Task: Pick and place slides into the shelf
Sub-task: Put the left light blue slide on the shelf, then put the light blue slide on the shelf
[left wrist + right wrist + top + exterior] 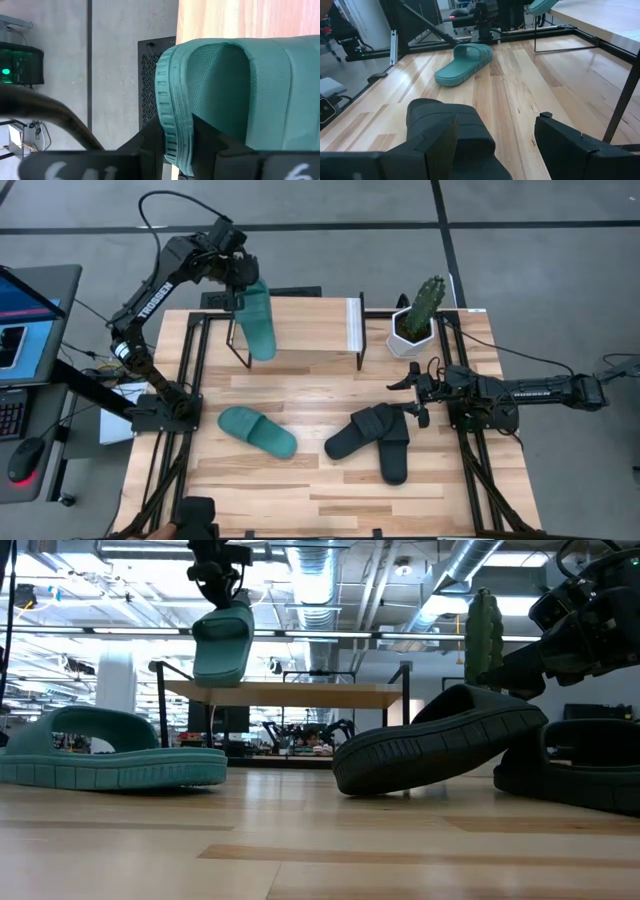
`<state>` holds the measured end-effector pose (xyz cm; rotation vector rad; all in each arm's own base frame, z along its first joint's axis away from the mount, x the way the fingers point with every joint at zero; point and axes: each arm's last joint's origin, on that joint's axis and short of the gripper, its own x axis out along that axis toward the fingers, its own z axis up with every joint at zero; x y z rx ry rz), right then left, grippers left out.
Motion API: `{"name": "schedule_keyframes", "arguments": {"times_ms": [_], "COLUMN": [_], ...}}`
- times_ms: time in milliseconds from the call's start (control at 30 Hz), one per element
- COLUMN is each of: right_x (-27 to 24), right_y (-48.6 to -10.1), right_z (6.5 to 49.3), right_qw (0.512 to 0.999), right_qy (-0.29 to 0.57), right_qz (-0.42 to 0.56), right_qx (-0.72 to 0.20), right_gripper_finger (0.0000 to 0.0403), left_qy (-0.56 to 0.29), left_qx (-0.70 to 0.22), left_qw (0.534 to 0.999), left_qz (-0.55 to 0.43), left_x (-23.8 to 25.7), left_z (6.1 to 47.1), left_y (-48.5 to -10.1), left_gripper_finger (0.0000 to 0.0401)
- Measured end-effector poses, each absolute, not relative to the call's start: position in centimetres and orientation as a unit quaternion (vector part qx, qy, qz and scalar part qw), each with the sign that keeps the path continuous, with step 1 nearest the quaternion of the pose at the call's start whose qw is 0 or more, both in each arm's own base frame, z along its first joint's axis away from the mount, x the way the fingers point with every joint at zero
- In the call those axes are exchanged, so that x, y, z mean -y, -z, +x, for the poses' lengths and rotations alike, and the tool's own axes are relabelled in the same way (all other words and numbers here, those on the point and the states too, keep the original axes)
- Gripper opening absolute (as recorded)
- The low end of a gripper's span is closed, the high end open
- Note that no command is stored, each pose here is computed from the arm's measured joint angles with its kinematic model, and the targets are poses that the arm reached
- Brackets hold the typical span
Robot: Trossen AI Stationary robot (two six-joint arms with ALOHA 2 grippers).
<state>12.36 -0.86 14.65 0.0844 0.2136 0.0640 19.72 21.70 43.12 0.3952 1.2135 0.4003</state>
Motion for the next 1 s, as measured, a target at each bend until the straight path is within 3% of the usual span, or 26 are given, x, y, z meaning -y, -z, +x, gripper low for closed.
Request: {"name": "schedule_keyframes", "arguments": {"times_ms": [500,1000], "right_x": [0.9,0.9], "right_y": [-14.6,-14.6], "right_z": [12.4,12.4], "right_qw": [0.993,0.993], "right_qy": [-0.032,-0.032], "right_qz": [0.042,0.042], "right_qx": [-0.107,-0.107], "right_gripper_finger": [0.0249,0.0249], "left_qy": [-0.203,-0.232], "left_qx": [-0.587,-0.595], "left_qw": [0.767,0.752], "left_qz": [0.164,0.164], "left_x": [-23.3,-24.2], "left_z": [20.7,21.1], "left_y": [-41.6,-41.1], "left_gripper_finger": [0.0061,0.016]}}
